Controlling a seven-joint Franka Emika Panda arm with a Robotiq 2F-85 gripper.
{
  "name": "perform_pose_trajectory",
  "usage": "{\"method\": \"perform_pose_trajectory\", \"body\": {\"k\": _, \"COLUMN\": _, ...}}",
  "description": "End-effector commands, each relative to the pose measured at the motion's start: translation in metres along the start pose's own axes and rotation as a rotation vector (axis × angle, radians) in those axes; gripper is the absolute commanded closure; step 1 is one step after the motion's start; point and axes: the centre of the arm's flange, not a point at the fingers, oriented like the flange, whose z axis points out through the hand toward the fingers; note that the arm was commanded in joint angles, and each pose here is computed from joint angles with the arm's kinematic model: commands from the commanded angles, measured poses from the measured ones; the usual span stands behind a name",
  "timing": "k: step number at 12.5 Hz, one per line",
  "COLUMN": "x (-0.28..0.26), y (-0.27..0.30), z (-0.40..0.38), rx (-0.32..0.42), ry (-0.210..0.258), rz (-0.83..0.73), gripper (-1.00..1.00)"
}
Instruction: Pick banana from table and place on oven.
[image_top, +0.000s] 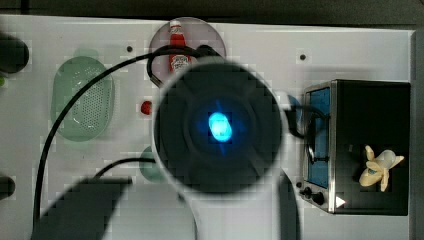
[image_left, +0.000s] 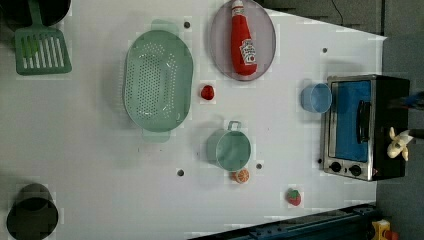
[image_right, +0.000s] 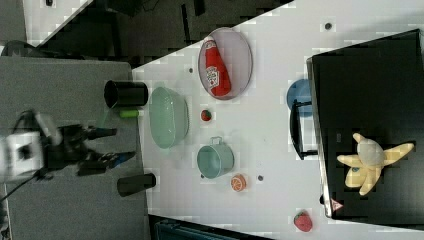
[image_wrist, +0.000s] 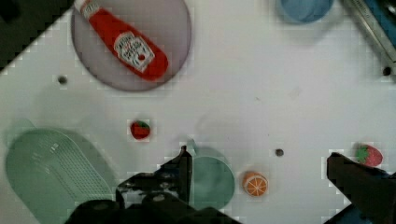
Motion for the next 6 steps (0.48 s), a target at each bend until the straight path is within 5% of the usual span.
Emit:
{"method": "perform_pose_trajectory", "body": {"k": 1, "x": 0.0441, "y": 0.0562, "z": -0.0055, "rx": -0.014, "ry": 0.014, "rz": 0.188, "gripper": -1.00}}
{"method": "perform_pose_trajectory", "body": {"k": 6, "x": 0.0449, "y": 0.0554, "z": -0.0036, "rx": -0.016, "ry": 0.012, "rz": 0.188, "gripper": -1.00}}
